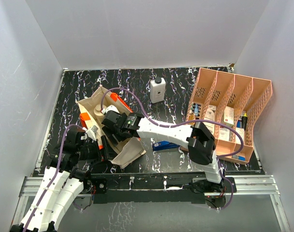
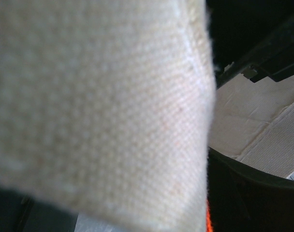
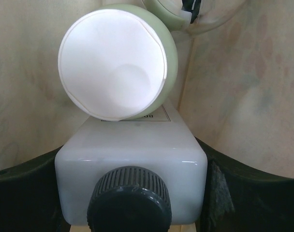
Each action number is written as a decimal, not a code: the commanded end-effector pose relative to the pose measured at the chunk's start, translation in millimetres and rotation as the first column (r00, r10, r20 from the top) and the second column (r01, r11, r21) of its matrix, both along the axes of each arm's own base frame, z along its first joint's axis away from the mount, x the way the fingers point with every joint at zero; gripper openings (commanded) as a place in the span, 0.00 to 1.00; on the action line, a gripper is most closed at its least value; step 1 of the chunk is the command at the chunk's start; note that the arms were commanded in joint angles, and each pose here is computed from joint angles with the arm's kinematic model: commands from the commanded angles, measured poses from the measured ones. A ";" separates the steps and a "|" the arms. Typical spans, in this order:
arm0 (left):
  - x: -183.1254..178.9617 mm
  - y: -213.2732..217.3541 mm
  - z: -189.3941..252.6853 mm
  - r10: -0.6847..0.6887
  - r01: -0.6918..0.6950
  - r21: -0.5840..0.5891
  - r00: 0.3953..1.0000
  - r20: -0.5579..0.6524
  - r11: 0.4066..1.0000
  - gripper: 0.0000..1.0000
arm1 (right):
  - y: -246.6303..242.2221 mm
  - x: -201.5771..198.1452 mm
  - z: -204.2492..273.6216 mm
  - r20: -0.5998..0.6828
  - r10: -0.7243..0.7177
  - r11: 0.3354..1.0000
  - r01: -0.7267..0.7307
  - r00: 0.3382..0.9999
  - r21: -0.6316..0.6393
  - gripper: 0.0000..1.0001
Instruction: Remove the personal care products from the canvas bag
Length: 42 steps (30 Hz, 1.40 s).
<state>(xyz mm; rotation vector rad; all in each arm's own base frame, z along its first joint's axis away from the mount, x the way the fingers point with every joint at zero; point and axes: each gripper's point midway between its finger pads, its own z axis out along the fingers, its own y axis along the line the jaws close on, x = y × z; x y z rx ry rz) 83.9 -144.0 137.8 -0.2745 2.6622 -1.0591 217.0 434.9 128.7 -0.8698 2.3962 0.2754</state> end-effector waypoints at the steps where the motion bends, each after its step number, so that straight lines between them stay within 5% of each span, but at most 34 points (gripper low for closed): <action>1: -12.5 -0.4 0.4 -0.034 0.033 -0.006 0.999 -0.040 0.999 0.81 | 9.3 1.6 51.2 0.046 0.001 0.989 -0.007 0.999 0.146 0.26; 7: -11.6 -0.9 0.0 -0.029 0.029 -0.009 0.999 -0.040 1.000 0.81 | 6.6 0.1 103.7 0.099 -0.012 0.960 -0.016 0.995 0.280 0.08; 24: -12.2 -0.2 -3.6 -0.041 0.041 0.002 0.998 -0.055 0.999 0.81 | -16.2 -10.1 203.8 0.086 -0.083 0.794 0.014 0.993 0.607 0.08; 42: -4.9 -1.8 0.2 -0.031 0.031 -0.002 0.999 -0.035 1.000 0.81 | -80.8 4.2 275.2 -0.130 0.106 0.297 0.094 0.986 0.950 0.08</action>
